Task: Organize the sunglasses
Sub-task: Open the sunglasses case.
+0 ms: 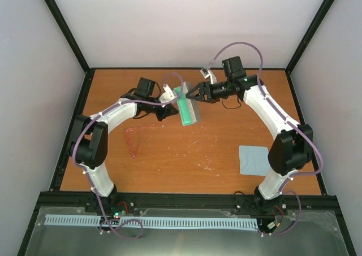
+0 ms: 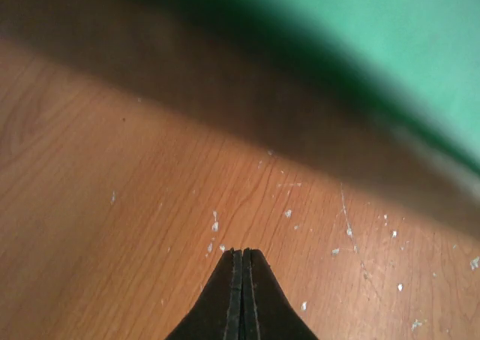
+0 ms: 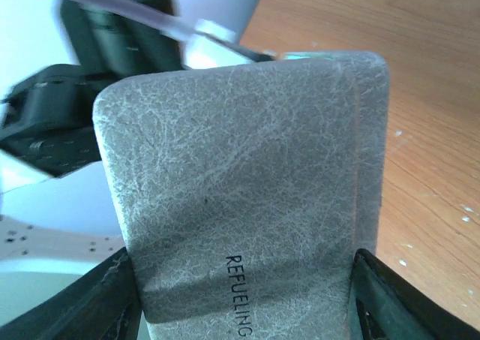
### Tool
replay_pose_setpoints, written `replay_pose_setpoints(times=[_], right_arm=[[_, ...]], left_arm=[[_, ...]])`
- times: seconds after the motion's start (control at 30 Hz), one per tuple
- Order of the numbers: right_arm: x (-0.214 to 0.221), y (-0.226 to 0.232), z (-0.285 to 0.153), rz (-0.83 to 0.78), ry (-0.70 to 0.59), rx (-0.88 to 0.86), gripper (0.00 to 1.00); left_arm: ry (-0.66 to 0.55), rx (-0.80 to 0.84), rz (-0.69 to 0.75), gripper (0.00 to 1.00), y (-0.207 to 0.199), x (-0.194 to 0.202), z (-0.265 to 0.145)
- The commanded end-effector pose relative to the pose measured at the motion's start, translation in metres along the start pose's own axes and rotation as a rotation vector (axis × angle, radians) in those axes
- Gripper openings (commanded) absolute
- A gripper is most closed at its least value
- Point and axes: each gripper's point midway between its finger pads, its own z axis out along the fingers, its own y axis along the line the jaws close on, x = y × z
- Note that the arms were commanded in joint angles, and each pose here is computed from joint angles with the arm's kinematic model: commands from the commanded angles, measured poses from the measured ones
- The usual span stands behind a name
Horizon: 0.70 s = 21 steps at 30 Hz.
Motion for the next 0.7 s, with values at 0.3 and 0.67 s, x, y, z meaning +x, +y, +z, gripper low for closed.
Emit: replay_pose_setpoints(times=[0.3,0.67], right_arm=[[0.035,-0.046,0.011,-0.023,0.217,0.03,0.03],[0.047,-0.017,0.014,-0.028,0.245,-0.185,0.03]], left_arm=[[-0.093,-0.242,0.033,0.49,0.033,-0.022,-0.077],[-0.084,-0.059,0.456,0.53,-0.003,-0.009,-0.064]])
